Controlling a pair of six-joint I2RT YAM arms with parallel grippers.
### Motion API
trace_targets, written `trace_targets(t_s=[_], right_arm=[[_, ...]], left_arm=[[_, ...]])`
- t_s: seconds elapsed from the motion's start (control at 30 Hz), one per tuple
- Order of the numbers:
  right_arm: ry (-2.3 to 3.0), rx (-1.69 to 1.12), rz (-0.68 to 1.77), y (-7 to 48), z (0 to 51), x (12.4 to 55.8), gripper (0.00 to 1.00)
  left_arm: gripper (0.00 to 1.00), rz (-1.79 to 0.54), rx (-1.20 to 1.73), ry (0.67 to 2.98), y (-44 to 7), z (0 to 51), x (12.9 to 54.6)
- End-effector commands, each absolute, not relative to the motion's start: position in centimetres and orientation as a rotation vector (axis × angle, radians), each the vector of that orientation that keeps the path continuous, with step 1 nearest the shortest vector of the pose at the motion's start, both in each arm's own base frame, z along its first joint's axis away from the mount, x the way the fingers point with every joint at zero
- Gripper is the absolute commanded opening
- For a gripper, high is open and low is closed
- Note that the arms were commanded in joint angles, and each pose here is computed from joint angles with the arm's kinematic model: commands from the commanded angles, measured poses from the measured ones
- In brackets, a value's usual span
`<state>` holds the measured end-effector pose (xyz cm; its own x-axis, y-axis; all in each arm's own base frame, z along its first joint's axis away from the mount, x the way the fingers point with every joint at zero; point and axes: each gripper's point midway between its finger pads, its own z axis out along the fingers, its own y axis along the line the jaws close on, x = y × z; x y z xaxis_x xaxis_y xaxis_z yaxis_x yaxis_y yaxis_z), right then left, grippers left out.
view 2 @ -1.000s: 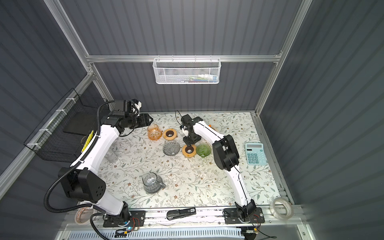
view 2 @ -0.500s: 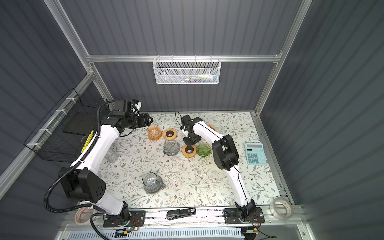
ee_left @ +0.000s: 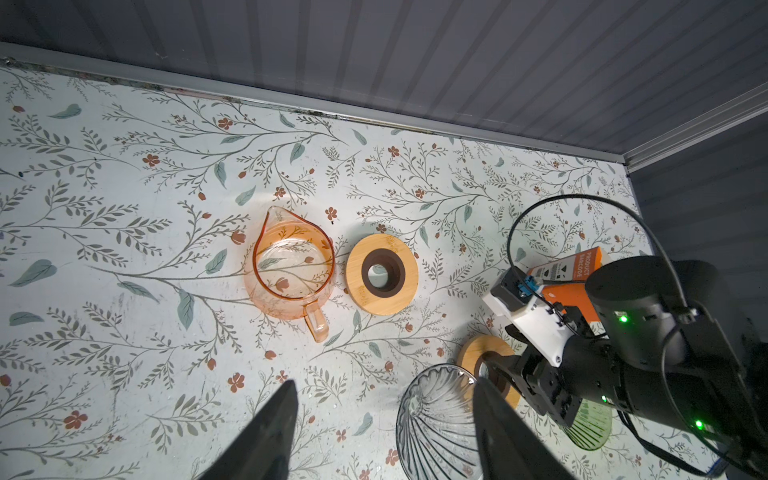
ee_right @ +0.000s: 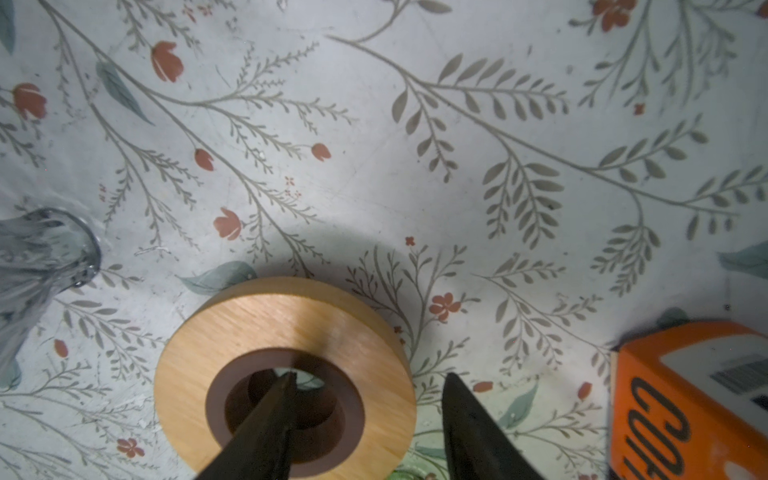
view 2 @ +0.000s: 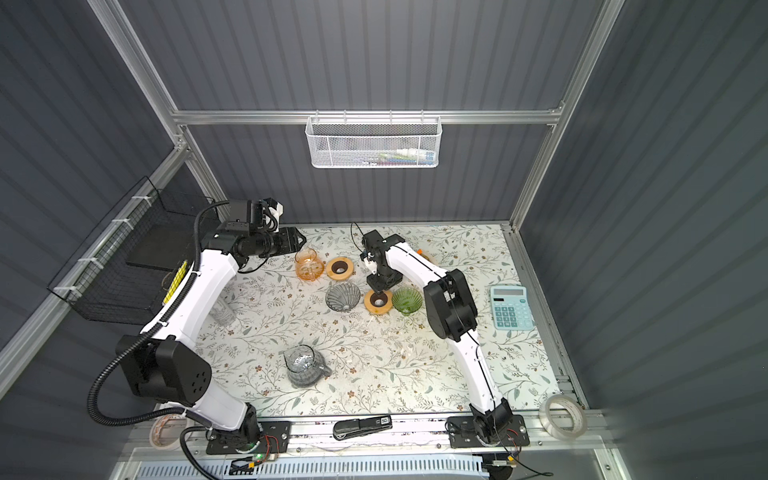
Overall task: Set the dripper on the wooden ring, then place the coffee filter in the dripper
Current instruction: 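Lower the right gripper into the wooden ring stand's hole and close it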
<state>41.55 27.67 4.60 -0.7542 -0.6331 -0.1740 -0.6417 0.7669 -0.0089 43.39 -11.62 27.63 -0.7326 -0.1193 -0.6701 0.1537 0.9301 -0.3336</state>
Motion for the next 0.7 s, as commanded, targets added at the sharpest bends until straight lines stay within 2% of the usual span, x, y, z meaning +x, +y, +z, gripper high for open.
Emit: trace_targets(t_s=[0.0, 0.67], right_arm=[[2.824, -1.03, 0.062, 27.34, 3.8, 41.42, 0.56], [2.832, -1.055, 0.072, 27.95, 3.19, 40.95, 0.54]], left_arm=[[0.67, -0.465, 0.04, 2.322, -11.09, 28.61, 42.56], [0.67, -0.466, 0.039, 2.313, -11.01, 29.11, 42.11]])
